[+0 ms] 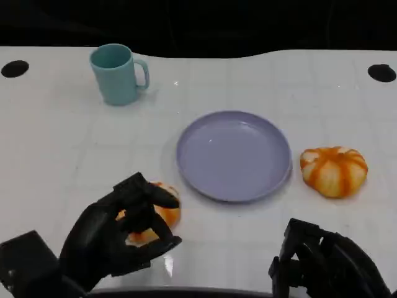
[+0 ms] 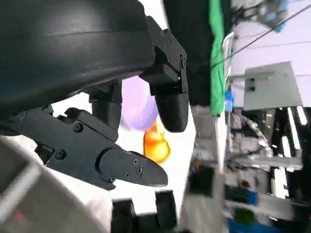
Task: Grasp the bread from the table and place it into the plate.
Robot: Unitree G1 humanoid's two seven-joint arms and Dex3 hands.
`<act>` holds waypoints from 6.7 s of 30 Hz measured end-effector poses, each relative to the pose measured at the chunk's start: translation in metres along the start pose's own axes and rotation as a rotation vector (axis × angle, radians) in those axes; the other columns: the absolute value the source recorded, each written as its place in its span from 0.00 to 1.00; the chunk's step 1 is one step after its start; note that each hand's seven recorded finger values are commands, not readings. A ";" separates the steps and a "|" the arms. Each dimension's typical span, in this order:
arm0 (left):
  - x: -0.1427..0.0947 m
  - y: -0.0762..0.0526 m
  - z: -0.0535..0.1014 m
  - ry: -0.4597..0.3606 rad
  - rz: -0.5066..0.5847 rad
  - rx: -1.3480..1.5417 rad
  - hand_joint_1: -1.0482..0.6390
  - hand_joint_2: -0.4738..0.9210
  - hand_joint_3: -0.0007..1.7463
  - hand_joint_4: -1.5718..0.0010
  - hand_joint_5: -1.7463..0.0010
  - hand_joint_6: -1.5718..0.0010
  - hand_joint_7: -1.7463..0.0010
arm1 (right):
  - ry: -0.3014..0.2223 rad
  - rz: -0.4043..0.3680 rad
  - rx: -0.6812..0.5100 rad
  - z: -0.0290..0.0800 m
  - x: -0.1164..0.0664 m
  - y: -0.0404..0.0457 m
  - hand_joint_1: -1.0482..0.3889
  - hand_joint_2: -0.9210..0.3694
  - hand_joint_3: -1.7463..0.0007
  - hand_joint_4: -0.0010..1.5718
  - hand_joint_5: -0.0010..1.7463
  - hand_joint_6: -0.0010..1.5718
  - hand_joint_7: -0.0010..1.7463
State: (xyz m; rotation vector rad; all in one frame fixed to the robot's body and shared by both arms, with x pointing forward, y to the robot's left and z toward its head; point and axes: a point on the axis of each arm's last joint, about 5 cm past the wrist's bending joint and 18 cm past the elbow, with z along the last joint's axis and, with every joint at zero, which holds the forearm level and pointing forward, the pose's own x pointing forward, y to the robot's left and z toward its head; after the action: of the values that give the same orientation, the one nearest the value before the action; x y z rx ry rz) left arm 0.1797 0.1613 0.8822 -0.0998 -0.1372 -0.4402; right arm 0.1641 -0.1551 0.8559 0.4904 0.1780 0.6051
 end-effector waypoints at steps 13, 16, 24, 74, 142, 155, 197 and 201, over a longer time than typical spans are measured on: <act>-0.001 0.007 0.058 0.076 -0.028 0.937 0.24 0.98 0.00 0.85 0.74 0.80 1.00 | 0.008 0.011 0.000 -0.002 0.003 0.0029 0.24 0.00 0.85 0.53 0.94 0.47 0.83; 0.000 0.002 0.062 0.091 -0.028 1.061 0.24 0.97 0.00 0.87 0.75 0.83 1.00 | 0.010 0.012 -0.002 -0.002 0.003 0.0033 0.24 0.00 0.85 0.53 0.94 0.47 0.83; 0.008 -0.010 0.062 0.202 -0.026 1.329 0.26 0.92 0.00 0.87 0.77 0.85 1.00 | 0.008 0.012 -0.004 -0.001 0.004 0.0036 0.24 0.00 0.85 0.53 0.94 0.46 0.84; 0.089 -0.019 -0.029 0.426 -0.115 1.516 0.40 1.00 0.01 0.50 0.15 0.34 0.94 | 0.006 0.006 0.003 -0.002 0.004 0.0060 0.24 0.00 0.86 0.54 0.93 0.48 0.81; 0.124 -0.038 0.014 -0.306 0.050 1.242 0.55 0.57 0.61 0.42 0.00 0.53 0.02 | 0.012 0.048 0.044 -0.013 0.007 0.0070 0.24 0.00 0.86 0.55 0.90 0.49 0.78; 0.156 -0.068 0.003 -0.219 -0.096 1.258 0.54 0.72 0.47 0.42 0.00 0.52 0.05 | 0.022 0.051 0.046 -0.013 0.005 0.0064 0.23 0.00 0.87 0.56 0.89 0.50 0.77; 0.126 -0.038 0.013 -0.061 -0.145 0.844 0.36 1.00 0.01 0.69 0.23 0.70 0.67 | 0.015 0.057 0.032 -0.010 0.004 0.0084 0.23 0.00 0.87 0.55 0.89 0.50 0.77; 0.108 -0.026 0.009 -0.063 -0.122 0.578 0.39 1.00 0.01 0.67 0.14 0.78 0.38 | 0.013 0.057 0.032 -0.009 0.004 0.0082 0.24 0.00 0.87 0.56 0.89 0.50 0.77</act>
State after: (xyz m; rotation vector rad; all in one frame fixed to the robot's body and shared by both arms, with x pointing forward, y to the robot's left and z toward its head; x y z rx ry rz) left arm 0.2638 0.0938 0.9094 0.4649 -0.3288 -0.5038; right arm 0.1607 -0.1432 0.8519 0.5239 0.1867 0.6622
